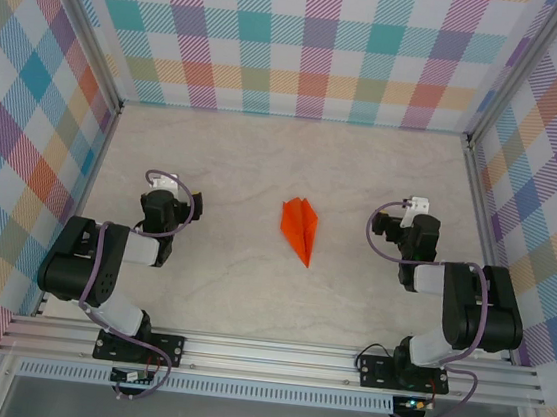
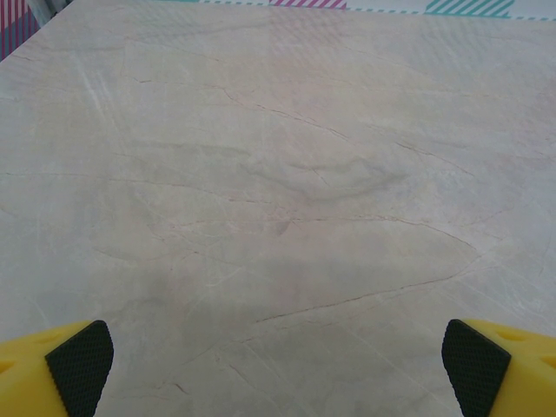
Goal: Fold a paper plane with a square sheet of paper (pick it up from the middle)
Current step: Reset both arms
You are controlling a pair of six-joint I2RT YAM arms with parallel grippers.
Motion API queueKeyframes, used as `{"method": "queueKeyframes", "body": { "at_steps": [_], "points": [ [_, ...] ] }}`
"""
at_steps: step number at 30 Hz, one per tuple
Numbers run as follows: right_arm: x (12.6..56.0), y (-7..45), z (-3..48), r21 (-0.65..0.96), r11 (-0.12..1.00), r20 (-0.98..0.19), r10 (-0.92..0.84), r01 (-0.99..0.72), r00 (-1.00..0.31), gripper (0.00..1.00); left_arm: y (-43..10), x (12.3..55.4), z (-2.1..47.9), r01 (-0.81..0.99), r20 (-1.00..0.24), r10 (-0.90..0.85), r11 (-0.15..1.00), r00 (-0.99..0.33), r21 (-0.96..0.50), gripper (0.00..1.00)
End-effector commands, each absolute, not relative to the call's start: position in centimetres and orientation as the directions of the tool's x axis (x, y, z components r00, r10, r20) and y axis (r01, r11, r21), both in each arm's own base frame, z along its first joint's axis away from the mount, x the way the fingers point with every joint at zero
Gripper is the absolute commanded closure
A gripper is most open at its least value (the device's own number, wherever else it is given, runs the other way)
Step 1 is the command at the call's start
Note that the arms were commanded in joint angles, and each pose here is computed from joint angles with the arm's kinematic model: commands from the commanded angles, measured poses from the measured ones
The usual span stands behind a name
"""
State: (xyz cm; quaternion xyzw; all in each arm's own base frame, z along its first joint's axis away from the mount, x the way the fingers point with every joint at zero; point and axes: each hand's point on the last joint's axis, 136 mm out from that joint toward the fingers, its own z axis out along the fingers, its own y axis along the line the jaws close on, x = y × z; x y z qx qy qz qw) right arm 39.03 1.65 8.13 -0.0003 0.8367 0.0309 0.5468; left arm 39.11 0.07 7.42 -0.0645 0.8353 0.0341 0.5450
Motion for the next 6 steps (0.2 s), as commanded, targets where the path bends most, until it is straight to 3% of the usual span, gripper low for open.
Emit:
{"method": "queueKeyframes", "body": {
  "at_steps": [1, 6],
  "points": [
    [39.67, 1.76, 9.02, 0.068, 0.997, -0.924, 0.046, -0.043, -0.38, 0.0, 0.05, 39.5, 8.12, -0.146, -0.922, -0.083, 0.989, -0.377, -0.029, 0.0],
    [39.69, 1.83, 9.09, 0.067, 0.997, -0.925, 0.044, -0.047, -0.378, 0.0, 0.04, 39.51, 8.09, -0.147, -0.922, -0.084, 0.989, -0.378, -0.03, 0.0]
  ]
}}
